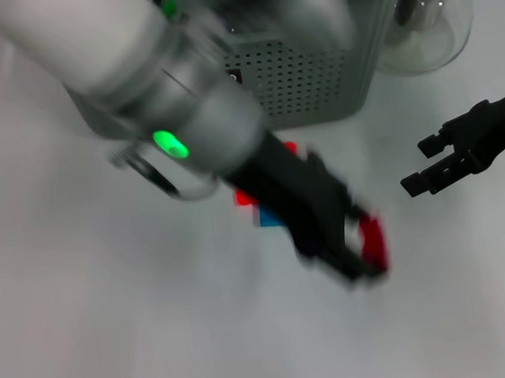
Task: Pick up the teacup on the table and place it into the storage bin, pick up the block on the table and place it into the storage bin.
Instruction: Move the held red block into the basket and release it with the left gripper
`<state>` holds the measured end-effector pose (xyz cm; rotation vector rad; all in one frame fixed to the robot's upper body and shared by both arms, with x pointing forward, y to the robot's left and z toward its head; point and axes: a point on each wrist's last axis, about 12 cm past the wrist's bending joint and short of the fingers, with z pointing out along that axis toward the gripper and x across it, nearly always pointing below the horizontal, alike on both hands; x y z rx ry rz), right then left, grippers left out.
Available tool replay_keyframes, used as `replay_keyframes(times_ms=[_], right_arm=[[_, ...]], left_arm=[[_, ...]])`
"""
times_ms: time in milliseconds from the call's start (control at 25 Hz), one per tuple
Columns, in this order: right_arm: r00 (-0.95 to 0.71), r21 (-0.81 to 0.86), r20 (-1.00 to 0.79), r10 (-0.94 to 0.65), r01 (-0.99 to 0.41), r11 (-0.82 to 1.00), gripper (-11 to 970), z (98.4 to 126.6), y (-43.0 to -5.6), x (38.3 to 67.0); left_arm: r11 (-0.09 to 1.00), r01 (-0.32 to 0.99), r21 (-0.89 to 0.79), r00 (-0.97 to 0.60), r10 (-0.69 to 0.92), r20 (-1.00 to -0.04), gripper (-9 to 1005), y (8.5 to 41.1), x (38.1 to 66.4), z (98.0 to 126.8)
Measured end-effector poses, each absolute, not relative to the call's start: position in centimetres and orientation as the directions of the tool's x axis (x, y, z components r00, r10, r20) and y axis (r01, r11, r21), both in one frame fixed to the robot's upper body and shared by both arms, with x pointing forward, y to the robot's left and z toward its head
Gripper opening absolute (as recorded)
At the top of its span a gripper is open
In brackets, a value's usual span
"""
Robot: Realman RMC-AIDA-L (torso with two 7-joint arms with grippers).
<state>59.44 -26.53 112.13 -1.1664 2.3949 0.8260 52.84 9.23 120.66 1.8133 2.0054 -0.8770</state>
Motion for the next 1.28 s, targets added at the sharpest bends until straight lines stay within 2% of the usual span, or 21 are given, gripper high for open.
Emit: replay_keyframes(times_ms=[200,280,400,640,800,920,1120,1280], right_arm=[[-0.595,0.347,-0.540,-0.596,-0.802,0.486,915,112.3,-26.3,59.6],[-0.593,0.347,-0.540,-0.597,-0.803,0.484,915,112.3,-26.2,59.6],[-0.593,0.347,-0.540,-0.597,-0.803,0.484,915,112.3,-26.2,59.6],[-0.598,0.351,-0.536,-0.596,-0.800,0.487,915,112.1,-26.3,59.5],[-0.598,0.351,-0.534,-0.597,-0.800,0.487,915,112.1,-26.3,59.4],[-0.598,0.352,-0.533,-0.598,-0.800,0.487,915,112.1,-26.3,59.4],[-0.601,0.350,-0.526,-0.602,-0.798,0.491,915,112.0,-26.5,59.3],[-0.602,0.350,-0.525,-0.602,-0.797,0.492,915,111.9,-26.5,59.3]], left_arm=[[0.095,0.971,-0.218,-0.234,0.540,-0.809,669,14.3,55.2,126.8],[0.168,0.968,-0.187,-0.244,0.450,-0.859,668,15.8,56.9,128.8],[0.286,0.945,-0.157,-0.266,0.398,-0.878,668,16.6,59.5,130.0],[0.538,0.836,-0.107,-0.366,0.402,-0.839,669,15.5,65.5,128.0],[0.626,0.778,-0.048,-0.409,0.446,-0.796,669,14.1,68.0,126.0],[0.654,0.756,-0.003,-0.424,0.486,-0.765,668,13.2,68.7,124.7],[0.627,0.777,0.050,-0.408,0.563,-0.719,669,11.8,68.1,123.3],[0.626,0.777,0.065,-0.404,0.577,-0.710,731,11.8,68.1,123.0]])
